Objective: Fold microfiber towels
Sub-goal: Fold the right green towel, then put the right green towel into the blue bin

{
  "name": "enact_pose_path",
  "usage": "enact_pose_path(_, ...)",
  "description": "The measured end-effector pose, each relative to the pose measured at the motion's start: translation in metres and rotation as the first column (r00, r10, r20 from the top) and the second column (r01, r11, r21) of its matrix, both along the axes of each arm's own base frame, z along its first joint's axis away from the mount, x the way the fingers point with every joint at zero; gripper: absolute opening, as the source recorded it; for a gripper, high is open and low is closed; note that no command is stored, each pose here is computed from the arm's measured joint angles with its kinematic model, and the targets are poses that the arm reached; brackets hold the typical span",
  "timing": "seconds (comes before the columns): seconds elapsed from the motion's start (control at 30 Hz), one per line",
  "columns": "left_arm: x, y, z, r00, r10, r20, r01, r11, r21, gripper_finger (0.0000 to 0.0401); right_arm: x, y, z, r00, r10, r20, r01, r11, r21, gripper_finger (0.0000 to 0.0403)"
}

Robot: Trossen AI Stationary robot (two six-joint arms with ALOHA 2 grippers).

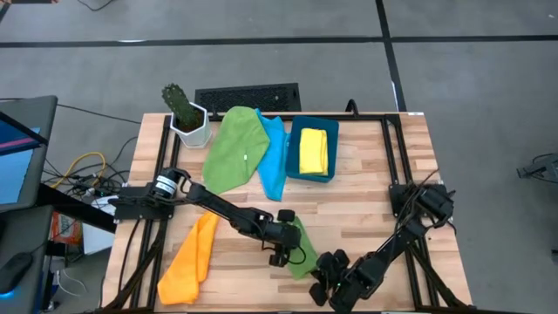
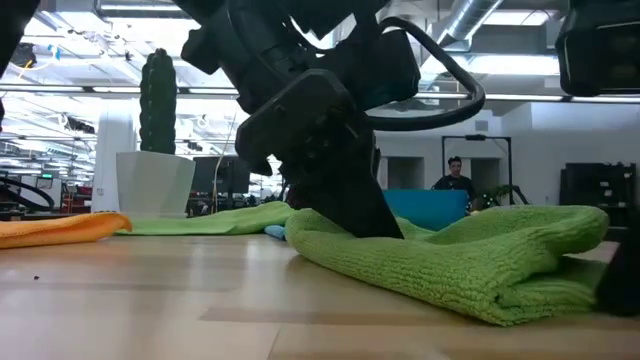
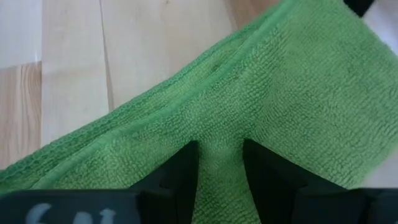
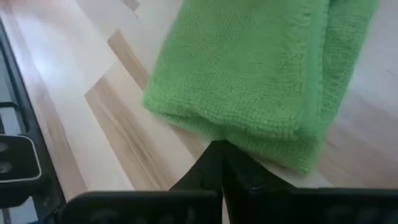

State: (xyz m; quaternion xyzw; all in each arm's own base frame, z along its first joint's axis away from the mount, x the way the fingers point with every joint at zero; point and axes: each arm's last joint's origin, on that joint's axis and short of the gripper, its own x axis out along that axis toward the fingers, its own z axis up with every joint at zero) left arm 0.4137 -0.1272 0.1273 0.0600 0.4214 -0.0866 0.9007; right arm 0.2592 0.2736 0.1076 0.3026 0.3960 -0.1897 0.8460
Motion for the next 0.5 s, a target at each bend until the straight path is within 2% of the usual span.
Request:
enact_pose_path(0.13,-0.003,0.008,0.014,0.999,0.029,-0.015,-0.029,0.999,-0.031,0.0123,-0.004,-0.002,0.016,1.000,0.011,-0.006,-0.010,1.000,0.018,0.0024)
enact_pose_path(0.33,-0.010,0.025,0.080,0.989,0.066,0.135,-0.054,0.995,-0.087,0.0123,-0.012,-0.005,0.050,0.999,0.037,0.002,-0.037,0.995,0.089,0.0019)
enact_pose_path(0.5,-0.033,0.046,0.139,0.969,0.103,0.223,-0.079,0.990,-0.117,0.0123,-0.011,-0.016,0.082,0.999,0.054,-0.001,-0.053,0.977,0.206,0.0029)
